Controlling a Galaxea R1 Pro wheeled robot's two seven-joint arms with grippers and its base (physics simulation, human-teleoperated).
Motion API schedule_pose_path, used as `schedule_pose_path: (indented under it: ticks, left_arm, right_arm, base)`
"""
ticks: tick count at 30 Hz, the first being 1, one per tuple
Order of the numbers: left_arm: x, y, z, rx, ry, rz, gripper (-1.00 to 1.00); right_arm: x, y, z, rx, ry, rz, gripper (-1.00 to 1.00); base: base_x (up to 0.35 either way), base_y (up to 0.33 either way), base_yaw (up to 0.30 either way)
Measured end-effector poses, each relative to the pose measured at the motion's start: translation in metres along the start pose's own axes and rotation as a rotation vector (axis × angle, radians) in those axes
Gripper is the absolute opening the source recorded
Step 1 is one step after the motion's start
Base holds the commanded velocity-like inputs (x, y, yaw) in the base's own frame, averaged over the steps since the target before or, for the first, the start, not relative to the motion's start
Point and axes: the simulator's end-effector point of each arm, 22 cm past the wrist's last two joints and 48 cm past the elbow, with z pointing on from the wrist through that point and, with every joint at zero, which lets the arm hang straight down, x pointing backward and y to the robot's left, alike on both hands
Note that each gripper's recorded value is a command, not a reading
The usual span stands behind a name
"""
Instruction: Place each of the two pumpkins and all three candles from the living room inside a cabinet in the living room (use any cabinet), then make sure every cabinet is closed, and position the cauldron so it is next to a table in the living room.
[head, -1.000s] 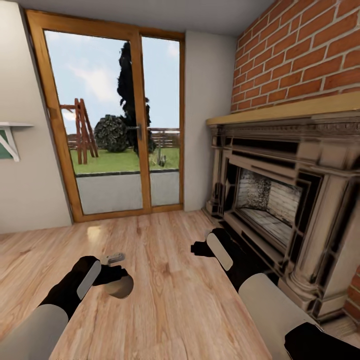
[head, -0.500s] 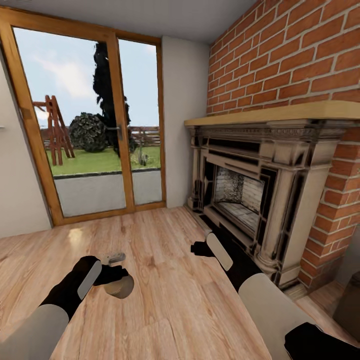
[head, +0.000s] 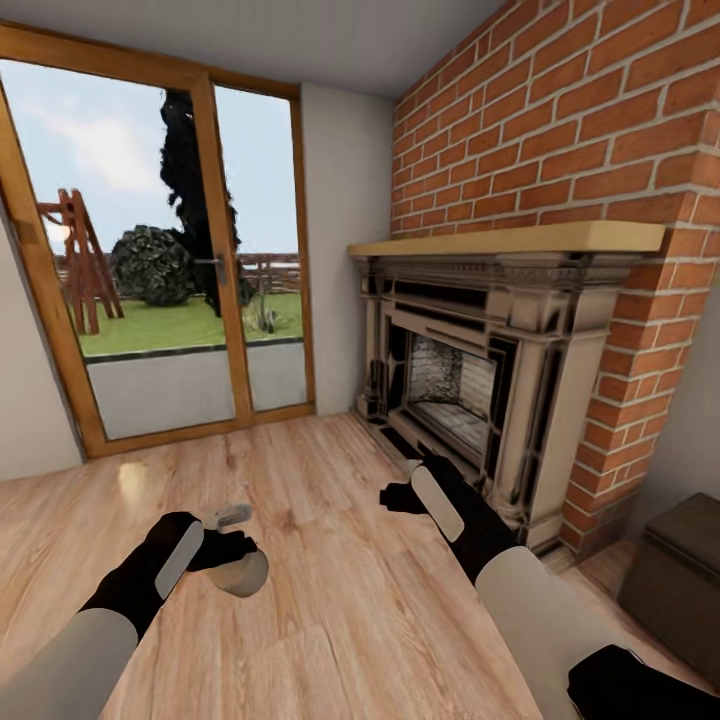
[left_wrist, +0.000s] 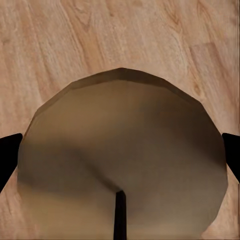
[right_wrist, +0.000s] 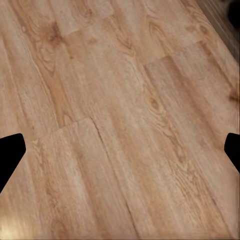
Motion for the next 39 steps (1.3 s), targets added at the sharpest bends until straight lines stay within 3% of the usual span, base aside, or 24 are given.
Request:
schedule_pose_path:
  ticks: [17,39]
  left_arm:
    - [-0.022,-0.008,-0.025,0.007,0.000,-0.006,-1.00]
    - [-0.022,-0.009,-0.025,0.011,0.000,-0.009,-1.00]
  right_arm:
    - [-0.025,0.004,-0.022,0.002,0.000,0.000,1.00]
    - [-0.025,0.004,-0.022,0.001,-0.001,-0.001,1.00]
  base:
    - [-0.001,0.000,-0.283]
    - [0.000,0.000,-0.284]
